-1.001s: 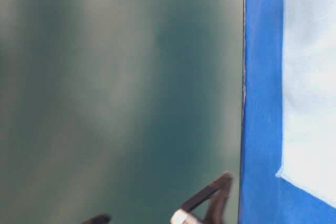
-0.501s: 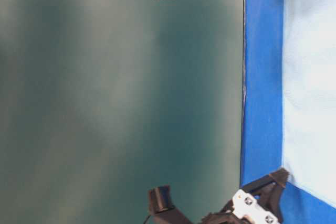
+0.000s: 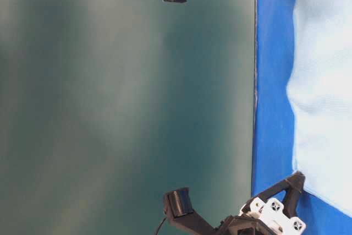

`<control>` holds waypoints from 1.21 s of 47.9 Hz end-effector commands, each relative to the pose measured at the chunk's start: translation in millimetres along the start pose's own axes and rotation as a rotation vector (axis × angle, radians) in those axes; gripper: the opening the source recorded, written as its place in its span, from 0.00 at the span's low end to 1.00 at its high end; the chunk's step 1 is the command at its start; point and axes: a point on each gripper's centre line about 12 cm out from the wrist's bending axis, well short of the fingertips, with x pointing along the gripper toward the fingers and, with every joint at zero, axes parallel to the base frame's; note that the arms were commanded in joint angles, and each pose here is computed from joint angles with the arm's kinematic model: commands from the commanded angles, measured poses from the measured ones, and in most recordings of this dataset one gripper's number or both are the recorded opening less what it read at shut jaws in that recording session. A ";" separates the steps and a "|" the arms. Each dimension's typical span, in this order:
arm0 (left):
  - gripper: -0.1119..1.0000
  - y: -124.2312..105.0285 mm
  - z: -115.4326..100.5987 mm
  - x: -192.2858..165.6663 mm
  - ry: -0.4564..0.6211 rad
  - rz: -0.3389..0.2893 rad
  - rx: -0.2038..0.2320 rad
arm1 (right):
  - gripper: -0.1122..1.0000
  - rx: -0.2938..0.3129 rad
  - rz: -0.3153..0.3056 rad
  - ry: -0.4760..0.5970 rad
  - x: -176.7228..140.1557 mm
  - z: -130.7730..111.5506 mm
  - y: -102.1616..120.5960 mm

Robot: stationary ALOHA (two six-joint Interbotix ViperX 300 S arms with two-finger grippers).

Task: Fold the light blue towel.
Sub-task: 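Lift the top corners and fold them down toward the bottom edge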

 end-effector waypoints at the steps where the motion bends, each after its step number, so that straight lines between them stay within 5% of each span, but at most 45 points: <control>1: 0.12 -0.5 2.2 -1.3 0.006 -0.002 0.006 | 0.13 0.003 -0.002 -0.034 -5.7 7.3 -0.7; 17: 0.12 1.8 46.2 -38.2 -0.081 0.002 0.042 | 0.13 0.010 -0.004 -0.109 -37.2 27.3 -0.4; 33: 0.12 -0.8 50.1 -46.6 -0.094 -0.003 0.067 | 0.13 -0.005 0.019 -0.122 -43.9 29.2 10.0; 43: 0.12 -33.2 45.0 -59.2 -0.105 -0.079 0.111 | 0.13 -0.032 0.104 -0.082 -57.1 23.8 44.4; 58: 0.12 -113.3 20.5 -80.4 -0.042 -0.280 0.192 | 0.13 -0.077 0.296 -0.050 -87.8 4.9 110.7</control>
